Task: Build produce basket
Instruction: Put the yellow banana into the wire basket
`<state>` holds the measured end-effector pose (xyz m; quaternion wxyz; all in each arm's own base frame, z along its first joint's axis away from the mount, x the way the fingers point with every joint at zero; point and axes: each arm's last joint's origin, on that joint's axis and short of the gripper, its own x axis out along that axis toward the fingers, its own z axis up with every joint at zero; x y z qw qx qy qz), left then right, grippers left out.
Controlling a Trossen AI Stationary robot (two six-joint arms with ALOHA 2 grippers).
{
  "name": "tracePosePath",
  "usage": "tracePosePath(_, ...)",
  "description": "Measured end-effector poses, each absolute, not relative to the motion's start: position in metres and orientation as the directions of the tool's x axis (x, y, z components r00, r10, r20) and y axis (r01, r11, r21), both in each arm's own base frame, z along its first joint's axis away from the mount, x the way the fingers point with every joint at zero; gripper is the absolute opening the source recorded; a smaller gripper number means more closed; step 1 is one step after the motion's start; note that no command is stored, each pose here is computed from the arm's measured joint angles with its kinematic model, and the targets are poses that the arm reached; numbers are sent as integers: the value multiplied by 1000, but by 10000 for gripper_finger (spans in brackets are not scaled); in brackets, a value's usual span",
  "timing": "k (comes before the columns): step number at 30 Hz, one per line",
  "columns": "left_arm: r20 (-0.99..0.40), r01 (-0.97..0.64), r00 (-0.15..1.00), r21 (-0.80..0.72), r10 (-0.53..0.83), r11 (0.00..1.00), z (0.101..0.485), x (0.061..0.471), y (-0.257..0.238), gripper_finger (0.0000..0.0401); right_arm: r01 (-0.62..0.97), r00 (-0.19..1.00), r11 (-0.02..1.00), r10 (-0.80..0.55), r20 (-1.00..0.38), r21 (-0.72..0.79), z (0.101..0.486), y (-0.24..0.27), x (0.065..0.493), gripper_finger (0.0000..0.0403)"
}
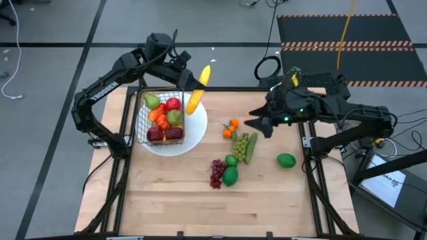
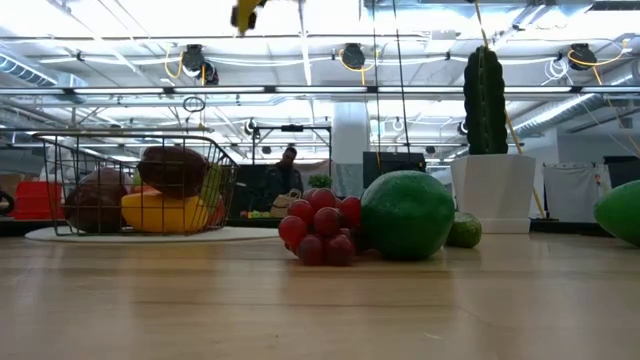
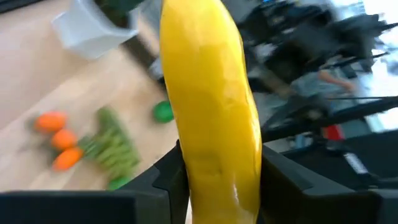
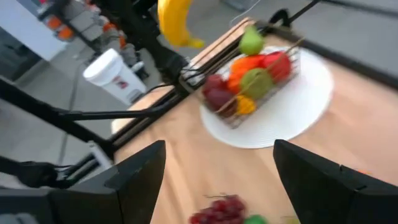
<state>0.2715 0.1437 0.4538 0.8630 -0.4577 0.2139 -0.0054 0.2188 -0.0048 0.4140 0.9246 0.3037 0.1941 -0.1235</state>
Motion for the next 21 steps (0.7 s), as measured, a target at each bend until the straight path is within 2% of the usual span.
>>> tracePosePath(7, -617, -488, 780, -702, -102, 519, 429, 250, 153, 148, 381, 884, 828, -197, -425, 410, 420, -24, 202, 290)
tracePosePath(14, -878, -802, 475, -406, 55, 439, 409, 224, 152, 147, 401, 864, 872, -257, -434, 282, 418, -38, 201, 290)
tracePosePath(17, -926, -878, 352, -277, 135, 389, 406, 217, 152, 147, 404, 856, 886, -278, -436, 229, 418, -43, 200, 290)
tracePosePath(21, -931, -905, 308, -222, 197, 363, 401, 218, 156, 147, 399, 848, 905, -304, -435, 145, 418, -49, 199, 290)
